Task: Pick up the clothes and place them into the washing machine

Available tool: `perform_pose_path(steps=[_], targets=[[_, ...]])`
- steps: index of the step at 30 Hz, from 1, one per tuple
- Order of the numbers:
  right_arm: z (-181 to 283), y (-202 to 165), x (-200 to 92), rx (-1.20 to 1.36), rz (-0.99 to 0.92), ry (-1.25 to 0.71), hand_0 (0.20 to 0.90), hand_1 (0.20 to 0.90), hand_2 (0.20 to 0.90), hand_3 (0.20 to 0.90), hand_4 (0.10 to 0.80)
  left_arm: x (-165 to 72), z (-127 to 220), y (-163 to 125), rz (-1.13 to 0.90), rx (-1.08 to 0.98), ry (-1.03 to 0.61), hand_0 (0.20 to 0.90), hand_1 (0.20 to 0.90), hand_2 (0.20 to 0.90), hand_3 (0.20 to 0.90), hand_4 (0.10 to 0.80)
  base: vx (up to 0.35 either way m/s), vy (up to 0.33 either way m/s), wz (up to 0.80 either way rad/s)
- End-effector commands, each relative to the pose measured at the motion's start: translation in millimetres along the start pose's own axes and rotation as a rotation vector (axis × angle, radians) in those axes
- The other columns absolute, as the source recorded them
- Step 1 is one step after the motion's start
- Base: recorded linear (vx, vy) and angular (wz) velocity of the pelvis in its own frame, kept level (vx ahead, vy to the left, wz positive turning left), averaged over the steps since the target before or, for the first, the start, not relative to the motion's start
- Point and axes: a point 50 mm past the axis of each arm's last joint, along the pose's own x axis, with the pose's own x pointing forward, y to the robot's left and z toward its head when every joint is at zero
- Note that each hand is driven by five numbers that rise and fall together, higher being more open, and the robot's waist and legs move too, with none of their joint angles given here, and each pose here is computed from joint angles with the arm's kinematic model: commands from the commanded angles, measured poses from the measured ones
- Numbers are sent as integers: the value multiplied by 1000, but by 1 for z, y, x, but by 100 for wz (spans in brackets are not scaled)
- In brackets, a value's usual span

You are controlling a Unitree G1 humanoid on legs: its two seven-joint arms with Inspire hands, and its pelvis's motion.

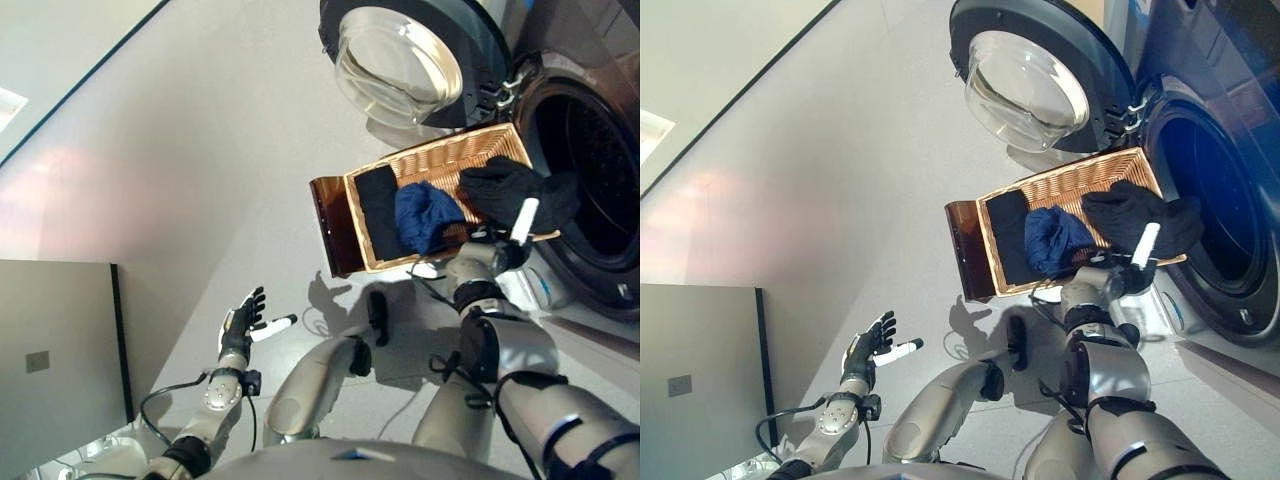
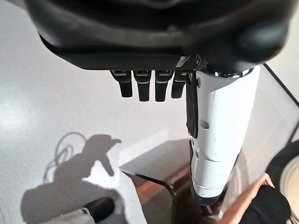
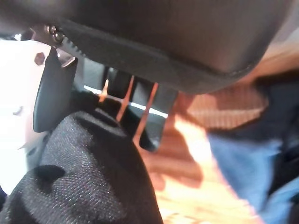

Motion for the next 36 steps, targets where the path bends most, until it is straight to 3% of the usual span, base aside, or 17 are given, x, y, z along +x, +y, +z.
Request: perform_pose_path(steps=[1, 4, 6, 7, 11, 12, 13, 15, 16, 17, 18, 19, 20, 21, 22, 24, 36], targets=[[51, 74, -6, 128, 213, -195, 200, 200, 200, 200, 300, 2, 6, 11, 37, -8, -48, 900, 900, 900, 900, 800, 43, 42, -2], [115, 120, -15, 204, 298, -389, 200, 200, 200, 200, 300, -1, 4, 19, 69, -36, -51, 900, 900, 900, 900, 800, 27, 15, 0], [128, 130, -19, 206, 304, -435, 200, 200, 200, 200, 300, 0, 5, 19, 68, -35, -54, 900, 900, 900, 900, 800, 0, 0, 0], [163, 151, -31, 228, 348, -549, 200, 200, 200, 200, 300, -1, 7, 24, 76, -27, -69, 900, 900, 900, 900, 800, 0, 0, 0], [217, 181, -55, 181, 387, -737, 200, 200, 200, 200, 300, -4, 8, 30, 99, -30, -87, 900, 900, 900, 900, 800, -4, 11, -5], [236, 195, -62, 13, 395, -828, 345, 345, 345, 345, 404, -5, 8, 39, 127, -21, -93, 900, 900, 900, 900, 800, 0, 0, 0], [238, 201, -63, -58, 389, -835, 900, 900, 900, 900, 800, -5, 9, 40, 130, -16, -98, 900, 900, 900, 900, 800, 0, 0, 0], [239, 206, -62, -165, 373, -844, 900, 900, 900, 900, 800, -6, 8, 40, 132, -13, -98, 900, 900, 900, 900, 800, 3, -4, -6], [237, 212, -55, -596, 306, -922, 900, 900, 900, 900, 800, -7, 8, 46, 160, -26, -91, 900, 900, 900, 900, 800, -1, -7, -7], [237, 217, -58, -597, 314, -927, 900, 900, 900, 900, 800, -6, 8, 43, 159, -35, -93, 900, 900, 900, 900, 800, -20, -25, -7], [234, 222, -60, -1184, 102, -1186, 900, 900, 900, 900, 800, -4, 11, 49, 192, -47, -99, 900, 900, 900, 900, 800, -28, -25, -6], [234, 225, -62, -1183, 107, -1192, 900, 900, 900, 900, 800, -3, 12, 47, 191, -54, -100, 900, 900, 900, 900, 800, 58, -52, -10], [225, 222, -58, -1642, -54, -1367, 900, 900, 900, 900, 800, -2, 15, 50, 197, -52, -110, 900, 900, 900, 900, 800, -21, -40, -10], [208, 227, -60, -1825, -38, -1483, 900, 900, 900, 900, 800, -5, 23, 50, 211, -104, -155, 900, 900, 900, 900, 800, -16, -50, -9], [203, 224, -55, -1804, 32, -1388, 900, 900, 900, 900, 800, -6, 22, 51, 214, -118, -151, 900, 900, 900, 900, 800, -5, -44, -2], [203, 219, -52, -1730, -10, -1383, 900, 900, 900, 900, 800, -6, 21, 48, 207, -136, -145, 900, 900, 900, 900, 800, 83, -31, 3], [155, 196, -32, -1680, 161, -1153, 900, 900, 900, 900, 800, -1, 19, 47, 233, -138, -124, 900, 900, 900, 900, 800, -33, -7, 1]])
